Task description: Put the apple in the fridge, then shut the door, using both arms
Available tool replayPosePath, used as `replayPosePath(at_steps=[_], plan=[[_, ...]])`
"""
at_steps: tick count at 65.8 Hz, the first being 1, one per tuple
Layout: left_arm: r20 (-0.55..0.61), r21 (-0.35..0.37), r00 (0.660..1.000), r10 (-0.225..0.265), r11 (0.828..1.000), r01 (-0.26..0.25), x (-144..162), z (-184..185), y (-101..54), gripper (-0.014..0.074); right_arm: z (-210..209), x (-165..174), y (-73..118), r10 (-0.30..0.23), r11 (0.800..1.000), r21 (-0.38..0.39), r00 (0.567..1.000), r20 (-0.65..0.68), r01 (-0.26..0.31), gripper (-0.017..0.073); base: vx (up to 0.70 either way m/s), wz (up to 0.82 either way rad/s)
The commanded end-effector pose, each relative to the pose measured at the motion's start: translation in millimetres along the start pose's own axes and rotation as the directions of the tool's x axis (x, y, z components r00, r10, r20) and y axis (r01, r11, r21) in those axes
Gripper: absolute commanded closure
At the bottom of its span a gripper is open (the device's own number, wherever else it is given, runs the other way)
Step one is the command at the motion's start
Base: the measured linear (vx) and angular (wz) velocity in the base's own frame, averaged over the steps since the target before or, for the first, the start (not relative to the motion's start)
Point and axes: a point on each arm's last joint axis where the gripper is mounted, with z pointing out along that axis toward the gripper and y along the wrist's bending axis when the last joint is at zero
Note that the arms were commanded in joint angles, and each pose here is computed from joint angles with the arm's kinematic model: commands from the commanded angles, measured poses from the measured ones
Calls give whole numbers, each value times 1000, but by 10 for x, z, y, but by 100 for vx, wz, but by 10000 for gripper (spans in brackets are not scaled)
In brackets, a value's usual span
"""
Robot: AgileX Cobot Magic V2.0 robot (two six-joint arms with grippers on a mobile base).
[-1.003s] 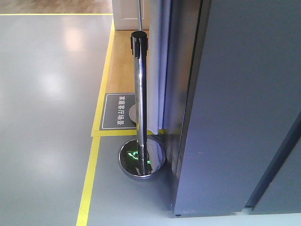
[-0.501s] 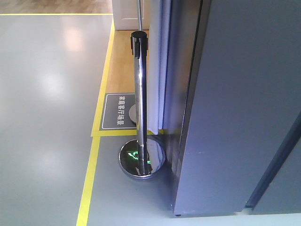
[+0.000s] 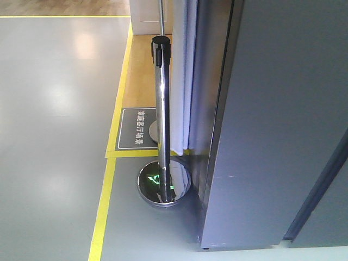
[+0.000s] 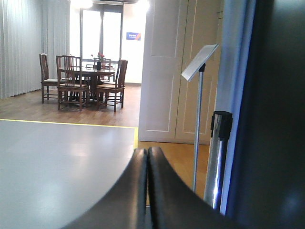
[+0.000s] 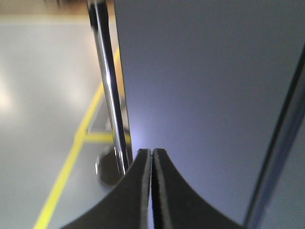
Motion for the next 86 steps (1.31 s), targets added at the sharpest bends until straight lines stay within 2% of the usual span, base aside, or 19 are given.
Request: replayPosePath(at_steps=[1, 12, 29, 40, 51, 86], plan=[[58, 6, 998, -10, 1000, 10, 22, -12, 6, 599, 53, -3, -4, 4, 1000, 0, 980, 197, -4, 561, 0, 0], [58, 6, 998, -10, 1000, 10, 22, -12, 6, 599, 155, 271, -22, 12, 1000, -10, 943, 333, -10, 561, 0, 0], [58, 6, 998, -10, 1000, 10, 22, -12, 6, 599, 180, 334, -26, 18, 1000, -8, 958, 286, -17, 561, 0, 0], [58, 6, 998, -10, 1000, 10, 22, -12, 6, 599, 178, 331, -62, 16, 998, 54, 956, 292, -33, 561, 0, 0], [58, 6, 998, -10, 1000, 10, 22, -12, 6, 599, 178, 331, -60, 0, 998, 56, 957, 291, -17, 561, 0, 0], [58, 6, 998, -10, 1000, 10, 22, -12, 6, 599, 178, 331, -62, 6, 998, 59, 956, 292, -24, 561, 0, 0]])
